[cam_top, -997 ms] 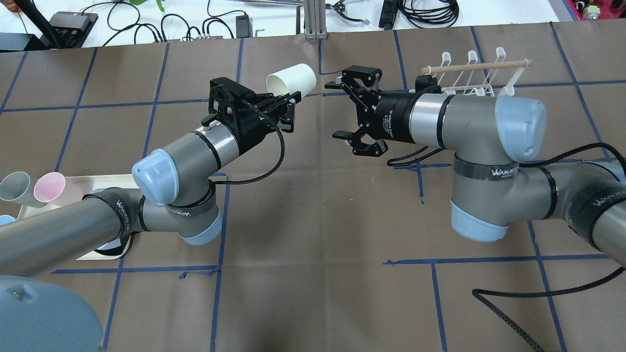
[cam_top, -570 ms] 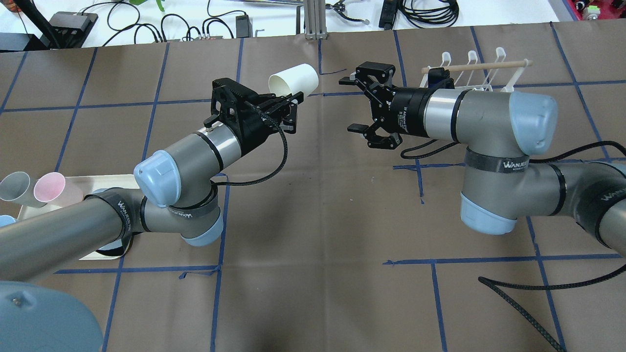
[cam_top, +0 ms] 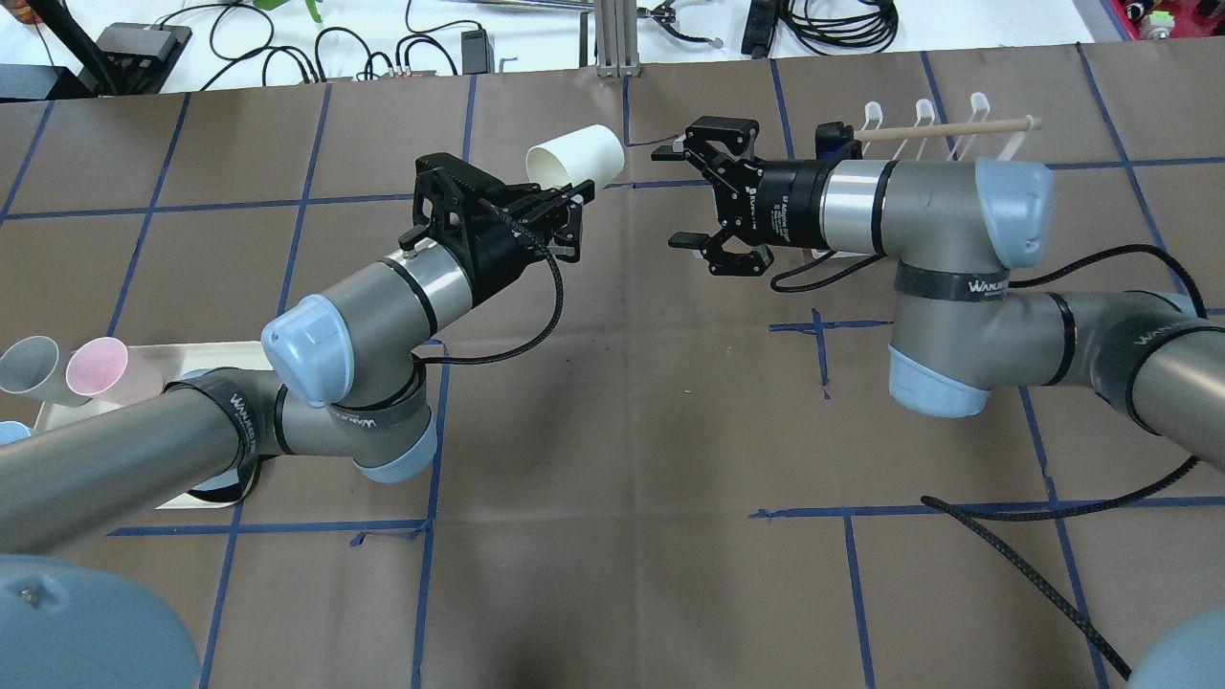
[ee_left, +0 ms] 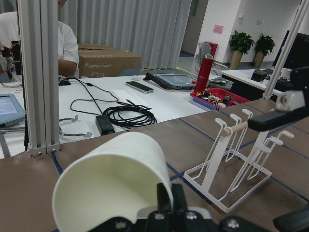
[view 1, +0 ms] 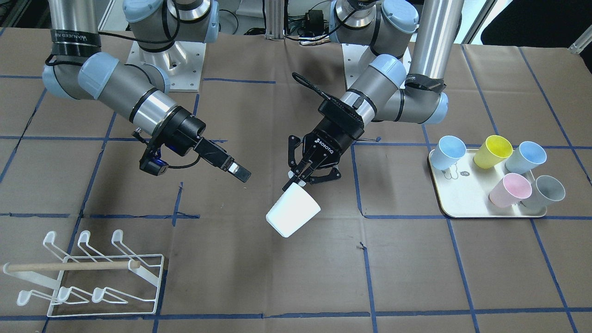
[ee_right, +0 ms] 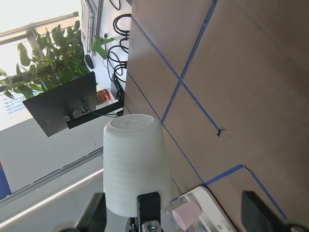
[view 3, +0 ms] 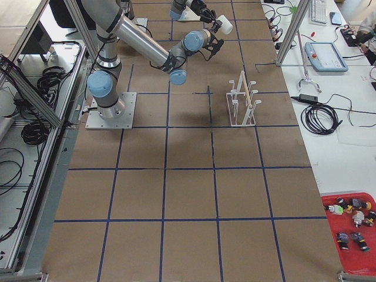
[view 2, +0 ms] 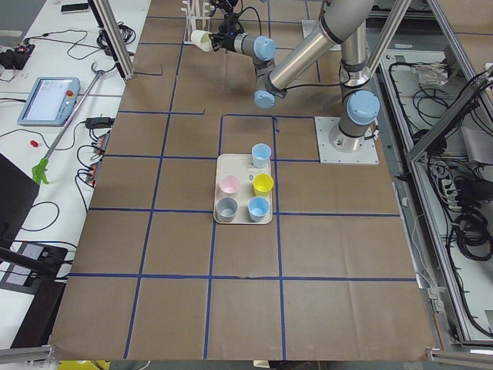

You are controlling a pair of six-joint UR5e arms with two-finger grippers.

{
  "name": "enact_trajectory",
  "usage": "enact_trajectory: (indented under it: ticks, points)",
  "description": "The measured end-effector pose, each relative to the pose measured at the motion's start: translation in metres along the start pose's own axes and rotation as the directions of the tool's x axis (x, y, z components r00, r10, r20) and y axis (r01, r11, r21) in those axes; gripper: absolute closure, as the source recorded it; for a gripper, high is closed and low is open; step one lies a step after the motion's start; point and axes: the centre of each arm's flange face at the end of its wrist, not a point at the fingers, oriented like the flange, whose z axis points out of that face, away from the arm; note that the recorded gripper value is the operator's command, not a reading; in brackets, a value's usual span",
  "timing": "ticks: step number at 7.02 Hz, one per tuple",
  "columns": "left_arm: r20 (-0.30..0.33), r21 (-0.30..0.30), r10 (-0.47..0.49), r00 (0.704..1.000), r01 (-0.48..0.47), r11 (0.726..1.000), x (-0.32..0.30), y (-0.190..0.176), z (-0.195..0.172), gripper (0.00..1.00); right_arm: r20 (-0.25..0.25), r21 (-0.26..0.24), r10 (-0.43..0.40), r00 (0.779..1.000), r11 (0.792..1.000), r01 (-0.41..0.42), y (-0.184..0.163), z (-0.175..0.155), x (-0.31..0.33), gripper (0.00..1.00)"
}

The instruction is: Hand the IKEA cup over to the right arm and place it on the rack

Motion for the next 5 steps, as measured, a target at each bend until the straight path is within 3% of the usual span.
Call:
enact_trajectory:
  ticks: [2, 5]
  points:
    - [0.001, 0.000, 0.000, 1.000, 0.000, 1.000, 0.0003, -0.0004, -0.0006, 1.00, -0.005, 0.010, 0.012, 1.000, 1.000, -0.012, -0.0104, 0.0077, -0.0043, 0.07]
    - [0.002, 0.001, 0.001, 1.000, -0.001, 1.000, 0.0017, -0.0007, -0.0014, 1.00, -0.020, 0.067, 0.060, 0.998, 0.996, -0.059, -0.0106, 0.0134, -0.0090, 0.06]
